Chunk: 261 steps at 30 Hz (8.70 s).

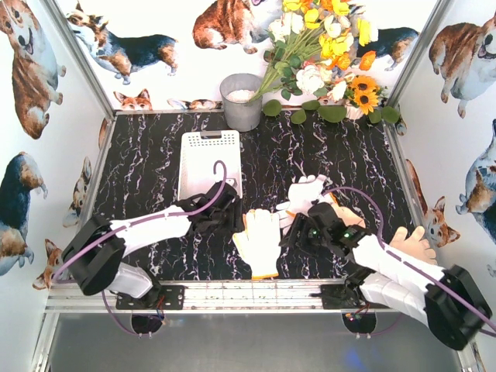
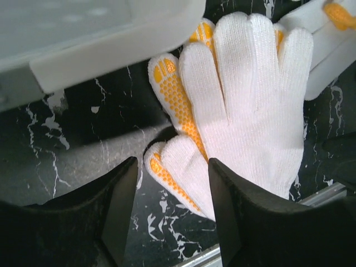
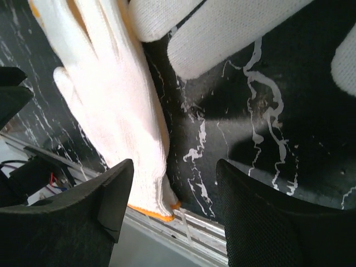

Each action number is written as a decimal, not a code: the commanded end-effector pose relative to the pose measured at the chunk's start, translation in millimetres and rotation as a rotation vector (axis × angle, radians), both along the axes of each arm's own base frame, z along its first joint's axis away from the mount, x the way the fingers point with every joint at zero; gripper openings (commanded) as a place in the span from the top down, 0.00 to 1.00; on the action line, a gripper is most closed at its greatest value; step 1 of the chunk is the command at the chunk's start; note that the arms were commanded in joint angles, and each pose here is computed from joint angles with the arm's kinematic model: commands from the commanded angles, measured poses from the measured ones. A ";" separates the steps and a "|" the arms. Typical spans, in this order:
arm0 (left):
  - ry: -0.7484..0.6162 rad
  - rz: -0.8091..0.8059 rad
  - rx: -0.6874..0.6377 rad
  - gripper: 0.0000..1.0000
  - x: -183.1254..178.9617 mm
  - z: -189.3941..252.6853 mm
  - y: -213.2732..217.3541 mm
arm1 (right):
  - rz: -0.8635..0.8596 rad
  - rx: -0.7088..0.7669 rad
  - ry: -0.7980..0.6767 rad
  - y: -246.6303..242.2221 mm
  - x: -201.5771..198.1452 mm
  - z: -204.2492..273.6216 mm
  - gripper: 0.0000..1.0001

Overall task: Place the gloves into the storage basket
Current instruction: Pair the glove with the glove.

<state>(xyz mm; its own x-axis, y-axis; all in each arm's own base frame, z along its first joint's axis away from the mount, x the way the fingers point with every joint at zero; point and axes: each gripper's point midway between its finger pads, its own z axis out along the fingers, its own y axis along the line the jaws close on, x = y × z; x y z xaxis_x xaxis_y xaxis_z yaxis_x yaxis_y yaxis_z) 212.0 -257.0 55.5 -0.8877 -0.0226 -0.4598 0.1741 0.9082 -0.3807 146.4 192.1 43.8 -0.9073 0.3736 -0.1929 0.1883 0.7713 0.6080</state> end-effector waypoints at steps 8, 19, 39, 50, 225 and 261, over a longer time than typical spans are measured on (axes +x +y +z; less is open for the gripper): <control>0.042 -0.045 -0.034 0.60 4.5 -12.7 -13.8 | 0.028 -0.017 -0.054 23.3 45.8 11.9 0.46; 0.057 -0.045 -0.039 0.70 -0.1 -14.8 -12.5 | 0.086 0.009 0.016 42.6 54.8 1.2 0.61; 0.062 -0.069 -0.026 0.81 -0.8 -21.5 -13.4 | 0.086 0.021 0.021 43.6 53.1 -2.5 0.71; 0.022 -0.039 0.042 0.73 5.1 -21.8 1.4 | 0.091 0.031 0.023 46.4 54.1 -2.1 0.79; 0.078 -0.190 0.098 0.77 -80.3 -47.4 0.9 | 0.294 -0.141 0.234 60.9 -61.9 -19.6 0.75; -0.061 0.101 -0.008 0.64 20.0 -0.8 -14.0 | 0.175 -0.107 -0.016 43.0 57.1 32.1 0.55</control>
